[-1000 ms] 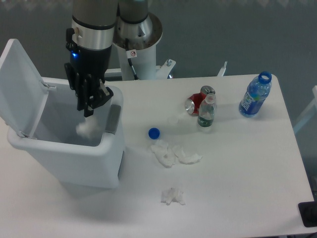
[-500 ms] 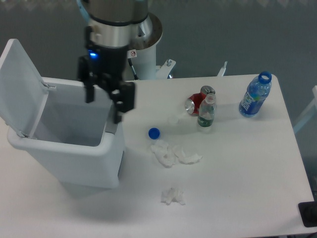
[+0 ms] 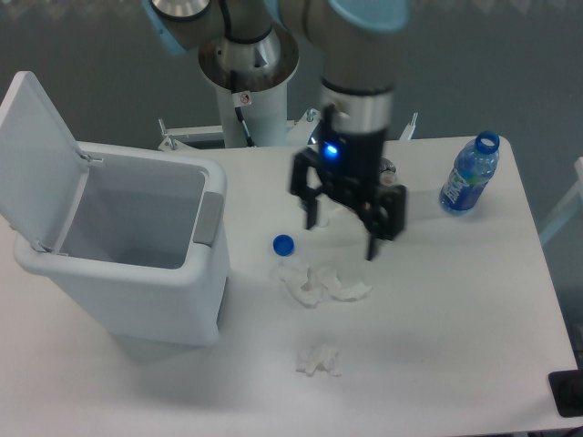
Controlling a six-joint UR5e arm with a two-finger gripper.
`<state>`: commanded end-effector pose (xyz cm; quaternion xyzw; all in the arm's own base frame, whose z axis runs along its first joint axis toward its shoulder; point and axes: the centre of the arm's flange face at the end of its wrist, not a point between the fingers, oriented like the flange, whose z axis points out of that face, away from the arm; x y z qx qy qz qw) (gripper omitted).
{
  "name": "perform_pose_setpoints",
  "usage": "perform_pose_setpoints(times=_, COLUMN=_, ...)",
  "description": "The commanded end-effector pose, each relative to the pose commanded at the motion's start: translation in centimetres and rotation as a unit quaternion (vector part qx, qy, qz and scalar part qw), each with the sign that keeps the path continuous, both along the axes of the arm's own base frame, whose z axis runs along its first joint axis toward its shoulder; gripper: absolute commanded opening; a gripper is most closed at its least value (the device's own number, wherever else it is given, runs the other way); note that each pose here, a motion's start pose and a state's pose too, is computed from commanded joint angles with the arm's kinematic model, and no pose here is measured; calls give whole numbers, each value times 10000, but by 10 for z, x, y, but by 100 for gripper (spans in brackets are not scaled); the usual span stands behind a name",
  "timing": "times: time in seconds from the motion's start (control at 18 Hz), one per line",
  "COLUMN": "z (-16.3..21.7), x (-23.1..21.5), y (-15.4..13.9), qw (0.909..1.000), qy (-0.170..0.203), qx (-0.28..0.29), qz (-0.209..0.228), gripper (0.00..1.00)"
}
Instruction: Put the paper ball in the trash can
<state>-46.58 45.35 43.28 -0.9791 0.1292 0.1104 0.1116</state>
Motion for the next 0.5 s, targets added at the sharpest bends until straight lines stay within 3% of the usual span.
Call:
perform_pose_setpoints(times=0.28, z=-80, x=-37, y=0, qw=9964, qy=-390, qx=-733, qz=166, gripper=100)
perform_pose_setpoints(times=0.5, z=-106, x=-57, y=12, qw=9954, qy=-436, qx=-834, qz=160, gripper=100)
